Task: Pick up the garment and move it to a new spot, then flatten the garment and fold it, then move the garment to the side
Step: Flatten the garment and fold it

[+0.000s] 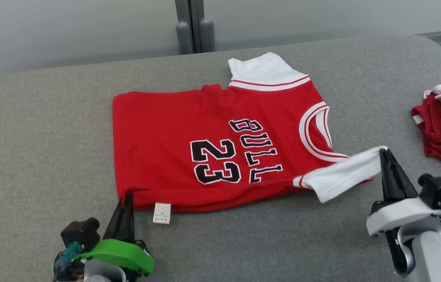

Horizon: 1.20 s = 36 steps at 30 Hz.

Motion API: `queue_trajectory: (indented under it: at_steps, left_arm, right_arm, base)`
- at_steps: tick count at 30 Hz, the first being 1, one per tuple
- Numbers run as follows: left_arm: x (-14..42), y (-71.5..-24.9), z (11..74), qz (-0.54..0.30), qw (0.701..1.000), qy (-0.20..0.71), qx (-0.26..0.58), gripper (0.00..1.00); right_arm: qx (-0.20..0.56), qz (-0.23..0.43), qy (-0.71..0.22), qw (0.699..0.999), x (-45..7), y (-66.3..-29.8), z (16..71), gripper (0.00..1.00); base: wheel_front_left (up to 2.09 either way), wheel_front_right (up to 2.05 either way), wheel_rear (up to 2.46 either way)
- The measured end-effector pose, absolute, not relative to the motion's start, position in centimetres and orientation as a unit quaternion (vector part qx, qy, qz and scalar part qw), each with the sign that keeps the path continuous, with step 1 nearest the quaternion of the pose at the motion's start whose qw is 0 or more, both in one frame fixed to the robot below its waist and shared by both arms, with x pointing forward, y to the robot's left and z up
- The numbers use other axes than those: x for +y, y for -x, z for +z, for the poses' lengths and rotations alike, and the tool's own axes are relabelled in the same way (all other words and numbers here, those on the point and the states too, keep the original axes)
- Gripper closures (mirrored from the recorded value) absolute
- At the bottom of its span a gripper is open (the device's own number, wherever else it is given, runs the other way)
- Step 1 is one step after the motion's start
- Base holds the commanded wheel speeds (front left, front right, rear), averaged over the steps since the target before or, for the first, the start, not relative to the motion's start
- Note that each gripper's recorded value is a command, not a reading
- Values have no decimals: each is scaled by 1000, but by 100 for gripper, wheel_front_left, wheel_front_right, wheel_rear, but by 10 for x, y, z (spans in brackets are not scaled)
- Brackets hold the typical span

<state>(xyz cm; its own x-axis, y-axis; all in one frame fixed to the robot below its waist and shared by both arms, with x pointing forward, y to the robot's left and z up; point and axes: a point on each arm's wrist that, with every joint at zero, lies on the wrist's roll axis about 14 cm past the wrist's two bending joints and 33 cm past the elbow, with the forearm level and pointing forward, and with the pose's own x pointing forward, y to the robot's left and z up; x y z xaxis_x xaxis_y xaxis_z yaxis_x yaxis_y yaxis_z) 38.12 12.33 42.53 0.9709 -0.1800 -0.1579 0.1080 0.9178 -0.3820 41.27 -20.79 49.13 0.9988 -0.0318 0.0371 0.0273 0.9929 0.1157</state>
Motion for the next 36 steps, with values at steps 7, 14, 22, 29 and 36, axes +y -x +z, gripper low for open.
queue_trajectory:
  at_steps: [7, 14, 22, 29, 36]
  left_arm:
    - [127, -406, 419, -74, 975, 182, 101, 100]
    - [132, -426, 415, -72, 976, 174, 105, 100]
    - [143, -436, 414, -58, 979, 167, 100, 0]
    - [158, -427, 416, -36, 984, 149, 93, 0]
    - [162, -396, 417, -35, 988, 119, 95, 0]
  right_arm:
    - [-18, 3, -37, 999, -197, -451, 491, 100]
    - [-2, 9, -21, 1000, -193, -474, 480, 100]
    - [0, -1, -21, 1000, -199, -482, 477, 0]
    - [-22, -6, -4, 1000, -205, -474, 491, 0]
    - [8, -13, -4, 1000, -211, -434, 473, 0]
  base:
    - [0, 0, 0]
    - [0, 0, 0]
    - [0, 0, 0]
    - [0, 0, 0]
    - [0, 0, 0]
